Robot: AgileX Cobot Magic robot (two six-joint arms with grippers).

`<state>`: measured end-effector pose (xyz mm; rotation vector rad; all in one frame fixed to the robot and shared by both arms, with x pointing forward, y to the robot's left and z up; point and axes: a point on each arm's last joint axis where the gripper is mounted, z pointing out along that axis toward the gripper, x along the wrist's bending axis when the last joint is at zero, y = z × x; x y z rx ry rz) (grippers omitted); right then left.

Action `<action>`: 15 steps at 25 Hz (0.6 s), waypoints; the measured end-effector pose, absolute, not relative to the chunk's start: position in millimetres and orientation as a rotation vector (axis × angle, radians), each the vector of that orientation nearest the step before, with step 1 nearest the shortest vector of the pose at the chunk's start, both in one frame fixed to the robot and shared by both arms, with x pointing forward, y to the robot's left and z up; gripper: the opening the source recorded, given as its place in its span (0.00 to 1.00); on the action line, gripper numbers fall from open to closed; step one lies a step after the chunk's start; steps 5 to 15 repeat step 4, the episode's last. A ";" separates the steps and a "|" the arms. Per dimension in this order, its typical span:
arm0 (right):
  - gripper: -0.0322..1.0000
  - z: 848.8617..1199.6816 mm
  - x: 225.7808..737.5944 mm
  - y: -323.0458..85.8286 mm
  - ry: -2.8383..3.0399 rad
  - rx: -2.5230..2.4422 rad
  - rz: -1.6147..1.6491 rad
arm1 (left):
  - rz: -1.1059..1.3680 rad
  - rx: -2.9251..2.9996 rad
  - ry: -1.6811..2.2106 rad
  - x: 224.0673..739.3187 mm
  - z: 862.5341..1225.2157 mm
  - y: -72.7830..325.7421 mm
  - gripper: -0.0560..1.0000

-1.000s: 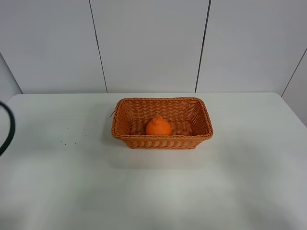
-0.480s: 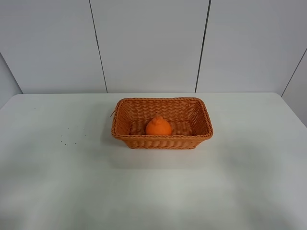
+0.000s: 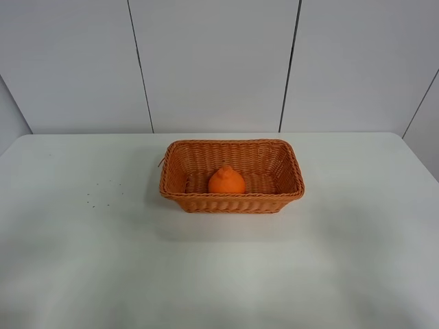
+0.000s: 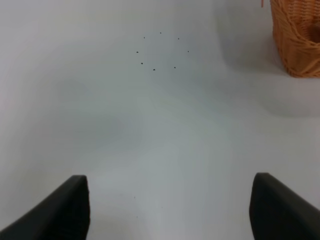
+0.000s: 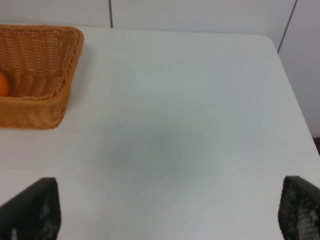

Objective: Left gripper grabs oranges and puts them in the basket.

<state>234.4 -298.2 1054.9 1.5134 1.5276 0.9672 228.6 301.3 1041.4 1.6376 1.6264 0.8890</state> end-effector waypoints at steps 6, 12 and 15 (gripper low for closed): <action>0.70 1054.9 234.4 -298.2 1.528 1.513 0.967 | 0.888 1.637 1.627 228.6 1041.4 301.3 0.79; 0.70 1054.9 234.4 -298.2 1.528 1.513 0.967 | 0.888 1.637 1.627 228.6 1041.4 301.3 0.79; 0.70 1054.9 234.4 -298.2 1.528 1.513 0.967 | 0.888 1.637 1.627 228.6 1041.4 301.3 0.79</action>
